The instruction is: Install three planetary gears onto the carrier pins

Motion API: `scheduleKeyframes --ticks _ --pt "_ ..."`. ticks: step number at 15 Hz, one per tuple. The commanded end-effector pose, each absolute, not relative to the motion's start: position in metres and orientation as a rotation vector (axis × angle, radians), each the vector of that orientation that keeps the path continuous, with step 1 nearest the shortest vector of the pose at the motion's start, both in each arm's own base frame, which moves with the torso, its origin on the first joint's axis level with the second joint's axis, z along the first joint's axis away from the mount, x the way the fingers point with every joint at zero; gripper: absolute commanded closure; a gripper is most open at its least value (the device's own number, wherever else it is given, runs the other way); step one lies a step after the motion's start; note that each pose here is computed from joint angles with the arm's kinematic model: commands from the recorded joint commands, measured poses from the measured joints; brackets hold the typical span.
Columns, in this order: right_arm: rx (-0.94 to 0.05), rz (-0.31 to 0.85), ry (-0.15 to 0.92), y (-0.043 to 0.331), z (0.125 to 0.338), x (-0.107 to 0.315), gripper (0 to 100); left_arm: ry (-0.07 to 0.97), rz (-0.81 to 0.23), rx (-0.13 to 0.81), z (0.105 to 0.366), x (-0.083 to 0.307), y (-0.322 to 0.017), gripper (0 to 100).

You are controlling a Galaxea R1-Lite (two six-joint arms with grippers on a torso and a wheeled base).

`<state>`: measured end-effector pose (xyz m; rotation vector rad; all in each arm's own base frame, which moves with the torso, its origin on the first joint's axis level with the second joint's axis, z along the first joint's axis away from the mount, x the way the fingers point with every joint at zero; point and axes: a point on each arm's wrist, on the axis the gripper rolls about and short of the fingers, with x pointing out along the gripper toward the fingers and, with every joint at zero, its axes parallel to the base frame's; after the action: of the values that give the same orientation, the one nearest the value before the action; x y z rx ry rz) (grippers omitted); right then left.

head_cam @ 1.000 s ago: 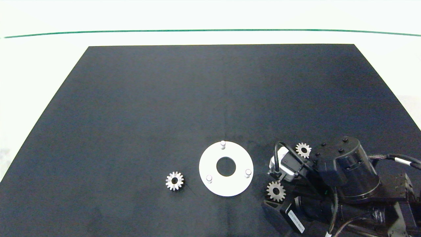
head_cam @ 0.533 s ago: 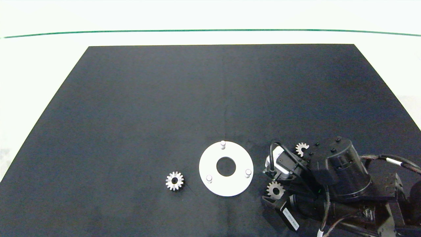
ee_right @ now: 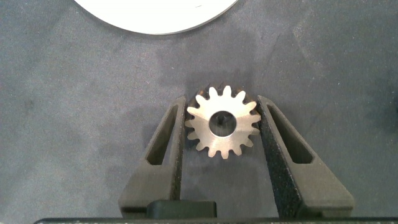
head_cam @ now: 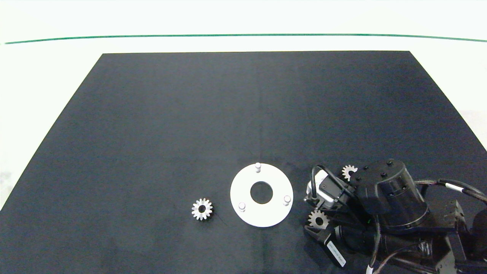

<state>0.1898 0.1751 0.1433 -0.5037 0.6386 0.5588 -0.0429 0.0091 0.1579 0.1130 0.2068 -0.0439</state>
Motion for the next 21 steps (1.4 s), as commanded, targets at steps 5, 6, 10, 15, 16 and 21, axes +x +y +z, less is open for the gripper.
scheduleKeyframes --ticks 5,6,10,15,16,21 --pt "-0.505 0.557 0.633 0.175 0.145 0.189 78 0.210 -0.043 0.114 0.158 -0.043 0.009 0" --pt "-0.504 0.557 0.631 0.174 0.145 0.189 80 0.208 -0.041 0.114 0.158 -0.043 0.009 0" --pt "-0.505 0.558 0.633 0.174 0.146 0.188 87 0.208 -0.041 0.114 0.157 -0.043 0.009 0" --pt "-0.502 0.557 0.617 0.174 0.149 0.188 93 0.211 -0.041 0.116 0.158 -0.043 0.009 0" --pt "-0.493 0.558 0.595 0.175 0.157 0.189 93 0.211 -0.041 0.116 0.158 -0.043 0.009 0" --pt "-0.503 0.594 0.577 0.187 0.195 0.187 93 0.211 -0.041 0.115 0.158 -0.043 0.009 0"
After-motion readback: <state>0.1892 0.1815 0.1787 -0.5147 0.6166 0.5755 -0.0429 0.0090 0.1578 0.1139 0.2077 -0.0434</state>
